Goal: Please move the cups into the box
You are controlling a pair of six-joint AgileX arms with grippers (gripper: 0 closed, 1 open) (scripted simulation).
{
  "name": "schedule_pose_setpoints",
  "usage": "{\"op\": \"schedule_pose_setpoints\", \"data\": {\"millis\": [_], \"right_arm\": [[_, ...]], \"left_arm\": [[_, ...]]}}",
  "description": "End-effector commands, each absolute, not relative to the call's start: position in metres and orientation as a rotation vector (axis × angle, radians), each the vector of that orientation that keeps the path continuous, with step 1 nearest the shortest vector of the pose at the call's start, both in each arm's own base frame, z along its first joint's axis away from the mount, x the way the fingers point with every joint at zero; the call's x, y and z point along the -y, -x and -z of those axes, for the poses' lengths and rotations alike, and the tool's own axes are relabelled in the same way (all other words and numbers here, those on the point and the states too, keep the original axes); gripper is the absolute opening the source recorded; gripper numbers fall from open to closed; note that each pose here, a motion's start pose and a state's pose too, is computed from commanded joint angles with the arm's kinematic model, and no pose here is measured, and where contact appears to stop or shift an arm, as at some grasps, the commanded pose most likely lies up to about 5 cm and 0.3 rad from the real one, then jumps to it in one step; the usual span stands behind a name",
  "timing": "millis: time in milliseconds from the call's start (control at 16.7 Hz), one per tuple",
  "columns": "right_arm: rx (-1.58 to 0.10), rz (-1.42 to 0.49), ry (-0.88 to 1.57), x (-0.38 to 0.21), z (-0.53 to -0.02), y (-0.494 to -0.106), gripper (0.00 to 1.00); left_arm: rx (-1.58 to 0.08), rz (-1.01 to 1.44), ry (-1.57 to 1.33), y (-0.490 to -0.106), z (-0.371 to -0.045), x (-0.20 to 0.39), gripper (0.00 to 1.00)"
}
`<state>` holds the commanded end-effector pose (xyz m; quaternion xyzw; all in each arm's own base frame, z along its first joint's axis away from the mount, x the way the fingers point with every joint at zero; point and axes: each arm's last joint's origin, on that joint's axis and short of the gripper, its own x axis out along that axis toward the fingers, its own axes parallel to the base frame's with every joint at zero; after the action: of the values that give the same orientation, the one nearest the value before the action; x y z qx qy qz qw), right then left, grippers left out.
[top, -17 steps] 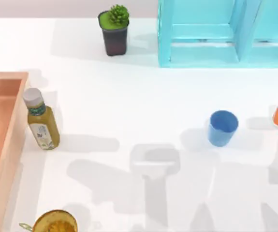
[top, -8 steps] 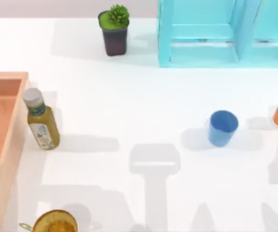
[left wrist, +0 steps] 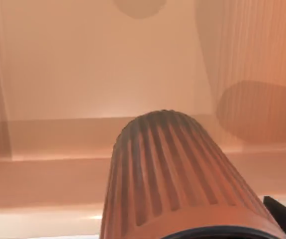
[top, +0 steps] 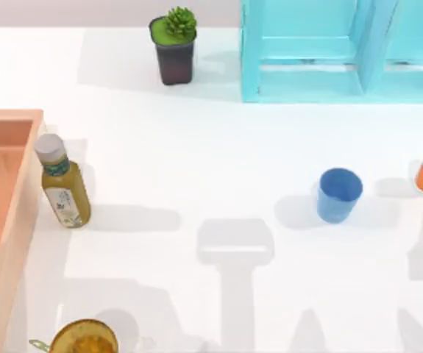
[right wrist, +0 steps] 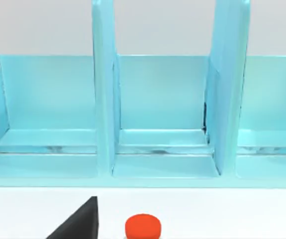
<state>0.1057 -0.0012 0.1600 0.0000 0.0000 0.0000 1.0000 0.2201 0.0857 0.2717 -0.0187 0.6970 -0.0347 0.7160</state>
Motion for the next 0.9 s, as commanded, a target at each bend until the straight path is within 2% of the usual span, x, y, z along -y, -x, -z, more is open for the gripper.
{"op": "schedule_pose_setpoints", "data": {"millis": [300, 540, 900], "right_arm": [[0.000, 0.000, 0.000, 0.001, -0.160, -0.106, 1.00], [0.000, 0.000, 0.000, 0.001, -0.160, -0.106, 1.00], [0.000, 0.000, 0.000, 0.001, -0.160, -0.106, 1.00]], "left_arm": [[-1.539, 0.070, 0.048, -0.219, -0.228, -0.088, 0.00], [-1.542, 0.073, 0.047, -0.219, -0.225, -0.088, 0.00], [-1.542, 0.073, 0.047, -0.219, -0.225, -0.088, 0.45]]}}
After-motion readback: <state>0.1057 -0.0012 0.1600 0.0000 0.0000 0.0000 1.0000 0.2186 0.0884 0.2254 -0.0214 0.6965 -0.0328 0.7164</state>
